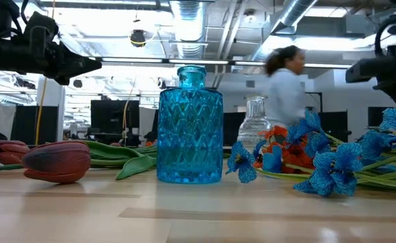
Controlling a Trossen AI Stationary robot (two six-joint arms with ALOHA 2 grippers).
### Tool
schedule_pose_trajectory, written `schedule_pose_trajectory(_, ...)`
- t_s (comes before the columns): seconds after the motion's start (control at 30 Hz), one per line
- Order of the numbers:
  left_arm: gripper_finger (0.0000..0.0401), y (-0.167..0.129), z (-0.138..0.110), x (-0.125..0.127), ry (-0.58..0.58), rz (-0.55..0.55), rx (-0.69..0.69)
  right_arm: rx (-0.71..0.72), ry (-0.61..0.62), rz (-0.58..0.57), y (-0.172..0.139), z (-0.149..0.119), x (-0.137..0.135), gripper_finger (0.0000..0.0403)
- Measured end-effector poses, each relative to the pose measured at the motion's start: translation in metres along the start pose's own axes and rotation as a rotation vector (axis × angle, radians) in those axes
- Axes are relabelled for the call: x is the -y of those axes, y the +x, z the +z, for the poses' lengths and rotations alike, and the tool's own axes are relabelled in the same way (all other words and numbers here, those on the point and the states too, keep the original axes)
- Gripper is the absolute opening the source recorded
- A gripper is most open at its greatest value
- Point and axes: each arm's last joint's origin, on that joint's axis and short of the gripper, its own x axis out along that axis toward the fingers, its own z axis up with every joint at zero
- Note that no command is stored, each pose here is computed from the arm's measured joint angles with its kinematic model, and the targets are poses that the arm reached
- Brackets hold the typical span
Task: Sort flowers into vase by color
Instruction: Put the right blue flowers into the transparent vase
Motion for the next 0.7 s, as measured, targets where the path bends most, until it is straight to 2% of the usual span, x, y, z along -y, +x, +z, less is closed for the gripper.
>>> schedule_pose_trajectory(0.7,0.0000,0.000,0.000,0.000,0.000,0.000,0.000,0.009,0.020,-0.010,0.034,0.010,0.009,0.0276)
